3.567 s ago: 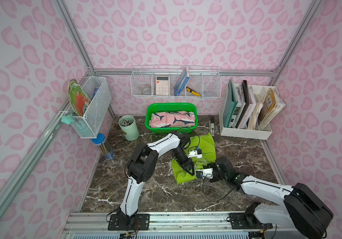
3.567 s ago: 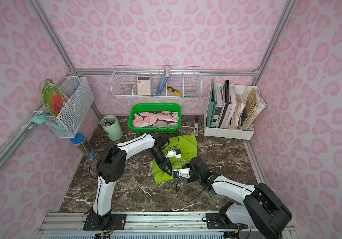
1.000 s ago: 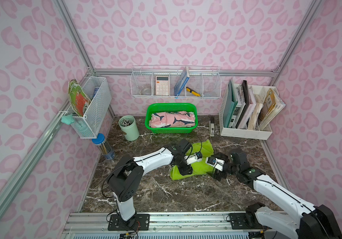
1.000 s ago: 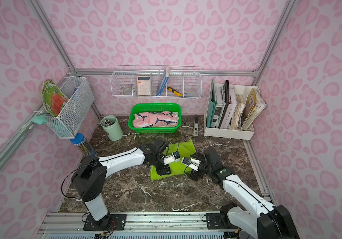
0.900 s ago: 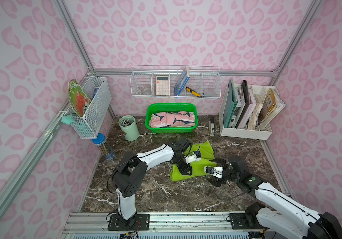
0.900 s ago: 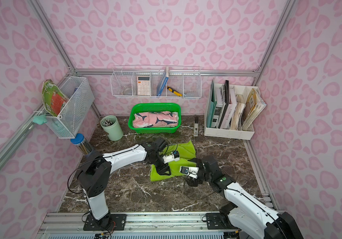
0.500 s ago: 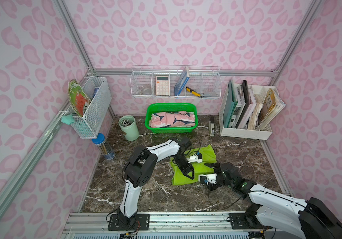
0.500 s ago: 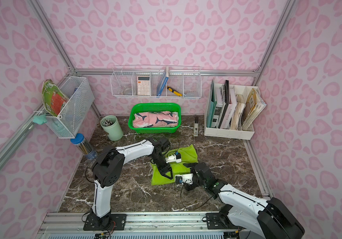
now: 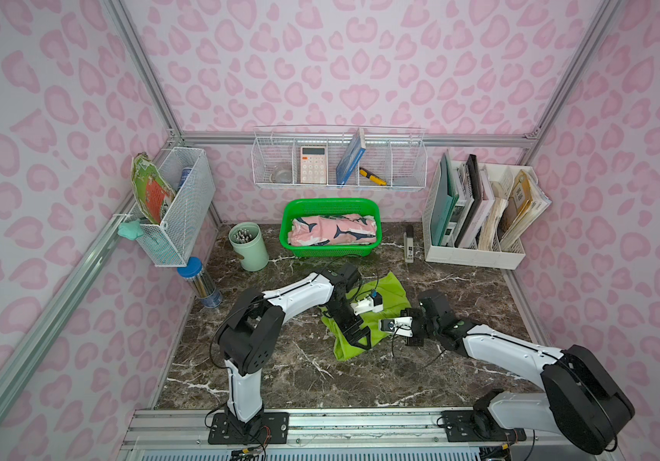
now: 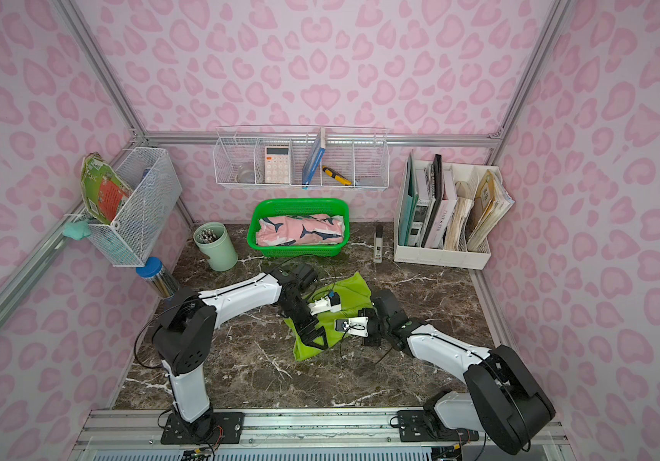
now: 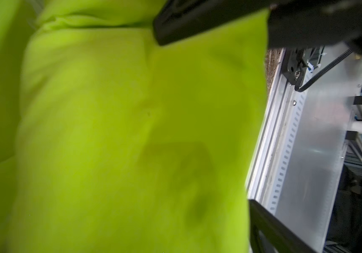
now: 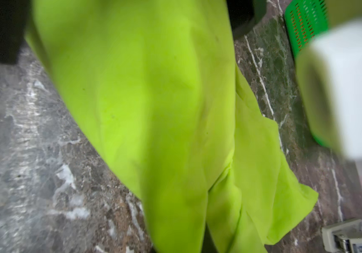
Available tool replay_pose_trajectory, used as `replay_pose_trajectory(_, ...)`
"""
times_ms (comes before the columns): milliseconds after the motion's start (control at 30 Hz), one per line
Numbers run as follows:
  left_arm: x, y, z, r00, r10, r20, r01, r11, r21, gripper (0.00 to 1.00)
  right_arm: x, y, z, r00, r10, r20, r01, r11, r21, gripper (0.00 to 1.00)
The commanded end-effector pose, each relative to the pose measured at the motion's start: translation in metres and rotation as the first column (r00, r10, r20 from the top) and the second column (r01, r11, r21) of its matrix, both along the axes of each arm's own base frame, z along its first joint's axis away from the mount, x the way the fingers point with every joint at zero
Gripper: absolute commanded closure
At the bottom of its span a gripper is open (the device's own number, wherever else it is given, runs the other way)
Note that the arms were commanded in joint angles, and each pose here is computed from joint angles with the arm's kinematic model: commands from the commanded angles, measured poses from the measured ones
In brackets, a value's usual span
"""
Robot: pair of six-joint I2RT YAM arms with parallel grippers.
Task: Roll up the shorts
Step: Roll the shorts at the center of the board.
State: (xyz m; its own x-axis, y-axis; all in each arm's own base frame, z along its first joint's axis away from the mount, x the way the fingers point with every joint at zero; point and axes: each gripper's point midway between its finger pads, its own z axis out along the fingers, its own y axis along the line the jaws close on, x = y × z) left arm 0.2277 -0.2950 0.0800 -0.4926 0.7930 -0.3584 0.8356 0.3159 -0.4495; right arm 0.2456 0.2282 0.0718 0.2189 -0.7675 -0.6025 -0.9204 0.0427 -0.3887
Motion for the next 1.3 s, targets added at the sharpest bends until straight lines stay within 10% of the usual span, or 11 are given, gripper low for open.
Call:
replay_pose_trajectory(0, 0.008, 0.013, 0.012, 0.991, 0.067, 0.114, -0.069, 0.998, 0.013, 0.01, -0.028, -0.003, -0.007, 0.972, 0.031, -0.231, -0.030, 1.000, 0.006, 1.00)
replay_pose_trajectory(267, 0.025, 0.054, 0.061, 0.860, 0.212, 0.465, -0.212, 0.976, -0.053, 0.01, -0.048, 0.004, -0.009, 0.845, 0.068, -0.531, -0.108, 0.993, -0.045, 1.00)
replay_pose_trajectory(500, 0.020, 0.048, 0.094, 0.768, 0.124, 0.629, -0.093, 0.992, -0.081, 0.01, -0.032, 0.019, -0.023, 0.655, -0.098, -0.749, -0.012, 0.990, -0.140, 1.00)
replay_pose_trajectory(767, -0.004, 0.028, 0.033, 0.712, -0.196, 0.674, 0.074, 0.976, 0.206, 0.01, -0.025, 0.034, -0.028, 0.546, -0.110, -0.831, -0.005, 0.991, -0.135, 1.00)
replay_pose_trajectory(967, 0.016, 0.016, -0.002, 0.589, -0.230, 0.775, 0.039, 0.966, 0.257, 0.01, -0.024, 0.036, -0.014, 0.539, -0.042, -0.841, -0.010, 0.998, -0.056, 1.00)
replay_pose_trajectory(1100, 0.030, 0.014, -0.023, 0.587, -0.246, 0.771, 0.006, 0.954, 0.300, 0.01, -0.027, 0.037, -0.012, 0.541, -0.023, -0.840, -0.020, 0.999, -0.041, 1.00)
replay_pose_trajectory(1200, 0.036, 0.015, -0.036, 0.642, -0.221, 0.734, -0.026, 0.951, 0.309, 0.22, -0.020, 0.037, -0.015, 0.584, -0.042, -0.811, 0.007, 0.999, -0.047, 0.98)
replay_pose_trajectory(1267, 0.041, 0.017, -0.036, 0.671, -0.189, 0.717, -0.050, 0.953, 0.298, 0.79, -0.014, 0.034, -0.012, 0.629, -0.047, -0.776, 0.034, 0.999, -0.034, 0.83)
